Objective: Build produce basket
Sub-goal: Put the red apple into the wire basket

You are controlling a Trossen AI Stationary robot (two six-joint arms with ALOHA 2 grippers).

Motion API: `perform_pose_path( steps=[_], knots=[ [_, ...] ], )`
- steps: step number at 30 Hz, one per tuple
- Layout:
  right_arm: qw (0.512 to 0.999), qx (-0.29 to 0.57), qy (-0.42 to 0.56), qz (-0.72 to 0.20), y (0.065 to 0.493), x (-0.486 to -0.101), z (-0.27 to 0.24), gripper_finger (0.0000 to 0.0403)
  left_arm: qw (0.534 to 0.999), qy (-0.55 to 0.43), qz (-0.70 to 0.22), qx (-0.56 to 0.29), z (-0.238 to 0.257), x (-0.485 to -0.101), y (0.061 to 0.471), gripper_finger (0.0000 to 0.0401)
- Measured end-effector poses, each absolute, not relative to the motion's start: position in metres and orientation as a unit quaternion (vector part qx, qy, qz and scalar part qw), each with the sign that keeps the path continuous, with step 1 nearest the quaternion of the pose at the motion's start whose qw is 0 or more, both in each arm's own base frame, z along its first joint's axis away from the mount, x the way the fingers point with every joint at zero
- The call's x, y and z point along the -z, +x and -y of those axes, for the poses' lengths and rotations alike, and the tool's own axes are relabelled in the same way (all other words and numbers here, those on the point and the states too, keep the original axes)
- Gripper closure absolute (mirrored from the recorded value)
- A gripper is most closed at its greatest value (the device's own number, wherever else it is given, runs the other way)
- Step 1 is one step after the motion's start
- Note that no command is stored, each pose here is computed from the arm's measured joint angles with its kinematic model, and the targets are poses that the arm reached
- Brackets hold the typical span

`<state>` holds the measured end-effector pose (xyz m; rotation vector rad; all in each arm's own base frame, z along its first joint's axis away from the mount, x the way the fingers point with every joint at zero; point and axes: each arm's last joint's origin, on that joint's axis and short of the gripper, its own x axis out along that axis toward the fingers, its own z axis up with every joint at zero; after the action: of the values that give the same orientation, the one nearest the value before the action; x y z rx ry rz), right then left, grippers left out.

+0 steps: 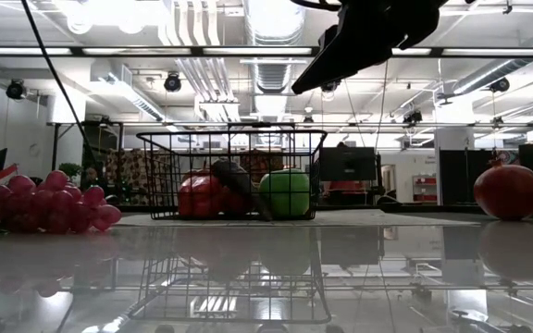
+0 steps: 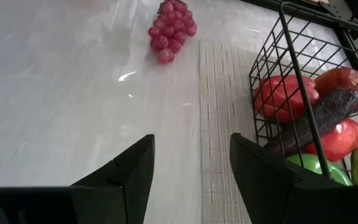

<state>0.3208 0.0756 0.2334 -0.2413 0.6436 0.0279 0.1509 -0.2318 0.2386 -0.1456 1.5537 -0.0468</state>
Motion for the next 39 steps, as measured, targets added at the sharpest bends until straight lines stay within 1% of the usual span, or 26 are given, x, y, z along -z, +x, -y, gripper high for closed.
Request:
perform_pose_path(
  steps=[2,4,15,19,22,28,31,34,39],
  knots=[
    [0.941,-0.014,-0.118,-0.315,0.321,-0.233,-0.076,0.0209,0.710,-0.053,-0.702,0.022,0.230,-0.232,0.149,0.0054],
    [0.941,-0.014,-0.118,-0.316,0.321,-0.233,-0.076,0.0209,0.708,-0.045,-0.705,0.013,0.227,-0.225,0.148,0.0047],
    [0.941,-0.013,-0.119,-0.315,0.321,-0.233,-0.076,0.0209,0.720,-0.071,-0.689,0.040,0.228,-0.198,0.148,0.0045],
    [0.941,-0.012,-0.119,-0.316,0.321,-0.233,-0.075,0.0209,0.721,-0.065,-0.689,0.047,0.228,-0.195,0.148,0.0045],
    [0.941,-0.012,-0.119,-0.316,0.321,-0.233,-0.075,0.0209,0.722,-0.061,-0.688,0.052,0.228,-0.196,0.148,0.0059],
    [0.941,-0.012,-0.119,-0.315,0.321,-0.233,-0.075,0.0209,0.721,-0.061,-0.688,0.052,0.228,-0.196,0.148,0.0111],
    [0.941,-0.012,-0.119,-0.315,0.321,-0.233,-0.075,0.0209,0.721,-0.062,-0.688,0.052,0.228,-0.196,0.148,0.0131],
    [0.941,-0.012,-0.119,-0.316,0.321,-0.233,-0.075,0.0209,0.721,-0.065,-0.688,0.051,0.228,-0.196,0.148,0.0141],
    [0.940,-0.012,-0.120,-0.320,0.320,-0.233,-0.075,0.0209,0.725,-0.080,-0.682,0.052,0.230,-0.208,0.156,0.0144]
  ],
)
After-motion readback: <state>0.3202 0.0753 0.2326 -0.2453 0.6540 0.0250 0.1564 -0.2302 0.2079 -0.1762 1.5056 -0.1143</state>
